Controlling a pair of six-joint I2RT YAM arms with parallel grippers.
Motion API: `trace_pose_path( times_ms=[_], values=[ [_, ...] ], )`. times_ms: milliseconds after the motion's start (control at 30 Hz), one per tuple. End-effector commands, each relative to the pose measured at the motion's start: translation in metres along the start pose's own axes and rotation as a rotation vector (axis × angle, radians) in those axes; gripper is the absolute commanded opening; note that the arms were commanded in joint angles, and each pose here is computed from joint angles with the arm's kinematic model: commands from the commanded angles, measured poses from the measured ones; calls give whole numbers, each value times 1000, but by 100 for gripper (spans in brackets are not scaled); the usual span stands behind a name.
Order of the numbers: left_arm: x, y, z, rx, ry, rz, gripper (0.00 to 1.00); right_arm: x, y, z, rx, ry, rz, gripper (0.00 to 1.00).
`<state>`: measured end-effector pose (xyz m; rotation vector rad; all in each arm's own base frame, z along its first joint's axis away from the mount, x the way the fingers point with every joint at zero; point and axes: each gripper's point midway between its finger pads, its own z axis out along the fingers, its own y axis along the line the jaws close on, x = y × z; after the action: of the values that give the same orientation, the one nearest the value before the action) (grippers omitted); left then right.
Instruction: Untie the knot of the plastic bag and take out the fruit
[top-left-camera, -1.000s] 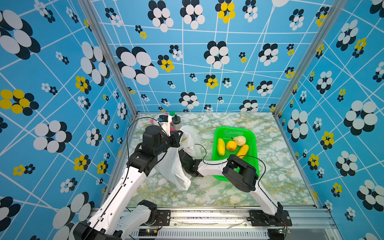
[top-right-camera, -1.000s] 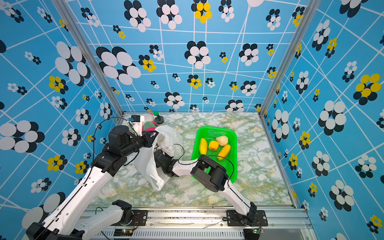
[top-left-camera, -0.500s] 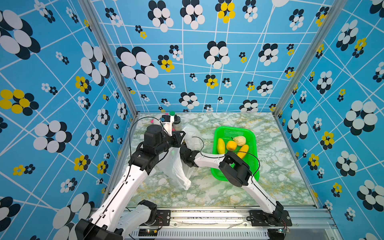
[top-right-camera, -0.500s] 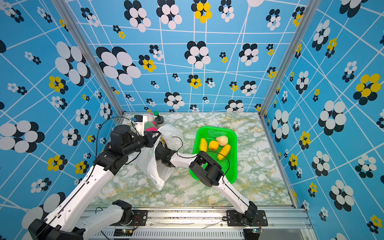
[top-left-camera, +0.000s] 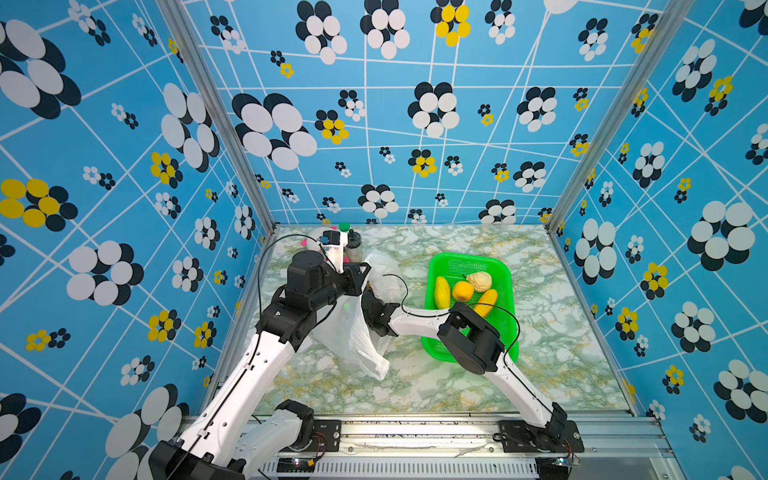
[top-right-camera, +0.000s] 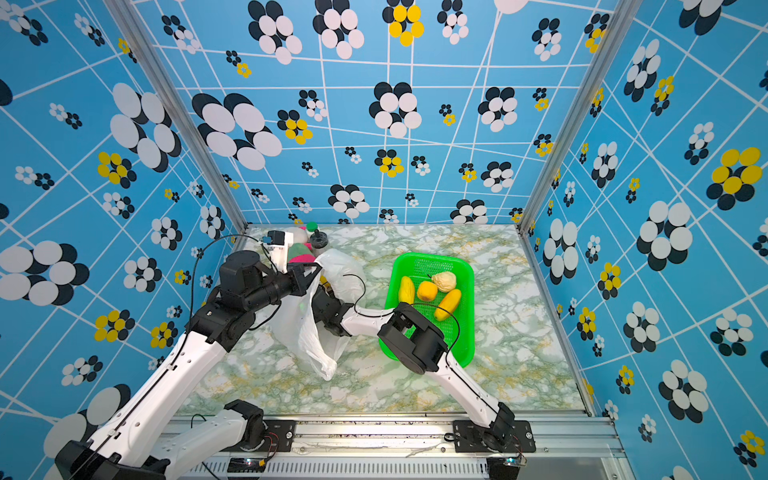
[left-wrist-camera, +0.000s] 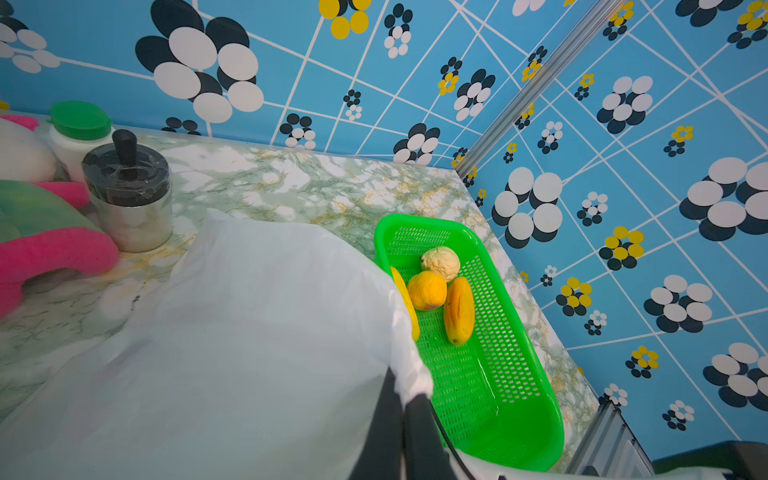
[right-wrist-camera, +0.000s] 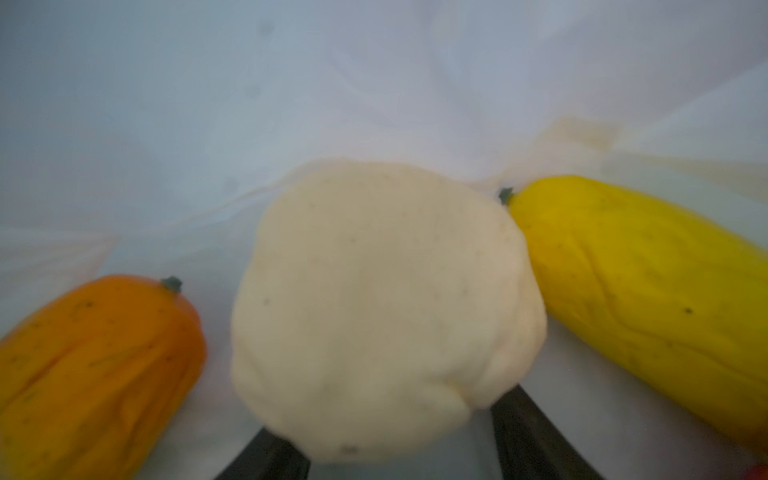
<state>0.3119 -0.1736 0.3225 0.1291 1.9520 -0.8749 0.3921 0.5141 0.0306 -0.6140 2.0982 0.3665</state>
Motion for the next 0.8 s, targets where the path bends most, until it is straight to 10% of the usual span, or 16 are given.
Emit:
trace_pose_path(
  times_ms=[0,767],
  values=[
    [-2,0,-6,1,-25,15,0,-10,6,-15,-41,-11,6,59],
    [-2,15,-13,-82,-50,20,0,-44,2,-170,-305,-233,104,46]
  ],
)
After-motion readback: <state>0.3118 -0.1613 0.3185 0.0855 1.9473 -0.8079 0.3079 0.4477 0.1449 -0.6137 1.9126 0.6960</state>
